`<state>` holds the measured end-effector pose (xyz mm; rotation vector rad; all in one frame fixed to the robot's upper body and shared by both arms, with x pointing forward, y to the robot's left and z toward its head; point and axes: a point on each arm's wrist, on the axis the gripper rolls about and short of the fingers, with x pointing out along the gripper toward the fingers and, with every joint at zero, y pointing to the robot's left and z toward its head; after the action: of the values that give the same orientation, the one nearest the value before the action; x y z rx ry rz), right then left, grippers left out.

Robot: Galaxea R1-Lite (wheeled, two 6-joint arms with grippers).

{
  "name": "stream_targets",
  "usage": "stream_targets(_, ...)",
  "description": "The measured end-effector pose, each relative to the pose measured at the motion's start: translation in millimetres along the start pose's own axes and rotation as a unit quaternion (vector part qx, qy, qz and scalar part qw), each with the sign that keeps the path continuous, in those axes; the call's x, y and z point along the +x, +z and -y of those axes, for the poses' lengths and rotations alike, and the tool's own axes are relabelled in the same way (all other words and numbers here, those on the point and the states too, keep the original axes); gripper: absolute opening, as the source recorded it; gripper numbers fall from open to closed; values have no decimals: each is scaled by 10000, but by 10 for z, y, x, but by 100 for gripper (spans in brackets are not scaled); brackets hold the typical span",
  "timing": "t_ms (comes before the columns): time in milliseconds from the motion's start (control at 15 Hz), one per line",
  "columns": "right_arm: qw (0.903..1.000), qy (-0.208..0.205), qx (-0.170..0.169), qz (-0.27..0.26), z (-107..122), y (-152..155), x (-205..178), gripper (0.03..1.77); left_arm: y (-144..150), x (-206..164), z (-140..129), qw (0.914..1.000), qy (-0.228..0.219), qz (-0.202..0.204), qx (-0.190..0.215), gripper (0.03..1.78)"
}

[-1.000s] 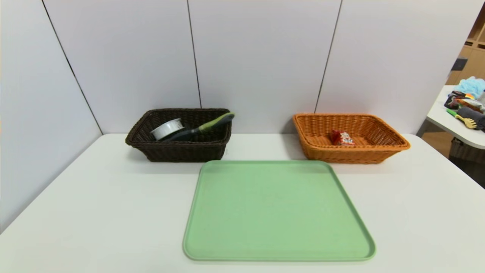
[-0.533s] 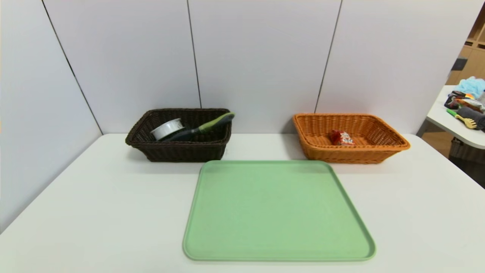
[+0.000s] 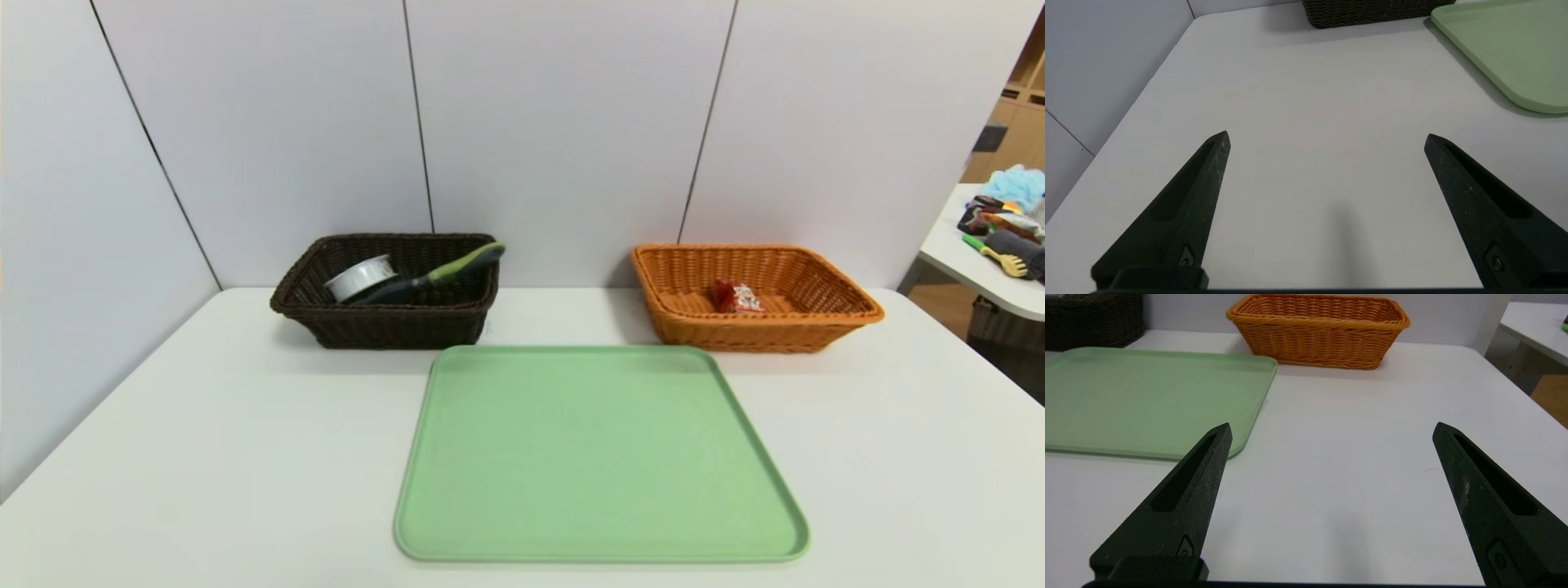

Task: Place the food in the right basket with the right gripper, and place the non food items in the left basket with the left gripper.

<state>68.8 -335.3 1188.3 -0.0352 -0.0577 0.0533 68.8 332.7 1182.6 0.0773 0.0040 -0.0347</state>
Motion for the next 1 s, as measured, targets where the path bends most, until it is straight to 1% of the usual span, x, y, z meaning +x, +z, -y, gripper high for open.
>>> stream_targets(133, 10000, -53, 48, -10, 2, -3, 0, 169, -1, 0, 0, 10000, 12, -3, -53, 169)
stream_targets(333, 9992, -252, 294, -42, 11, -10, 0, 169, -1, 0, -1, 10000, 12, -3, -61, 169)
stream_targets(600, 9990, -291, 320, -53, 12, -13, 0, 169, -3, 1, -1, 9999, 29, -4, -158, 169)
stream_targets(800, 9992, -300, 258, -66, 13, -15, 0, 169, -3, 2, -5, 9997, 121, 6, -231, 169)
stream_targets(1000, 9990, -284, 219, -256, 11, -54, -1, 169, -4, 3, -9, 9990, 196, 10, -393, 169)
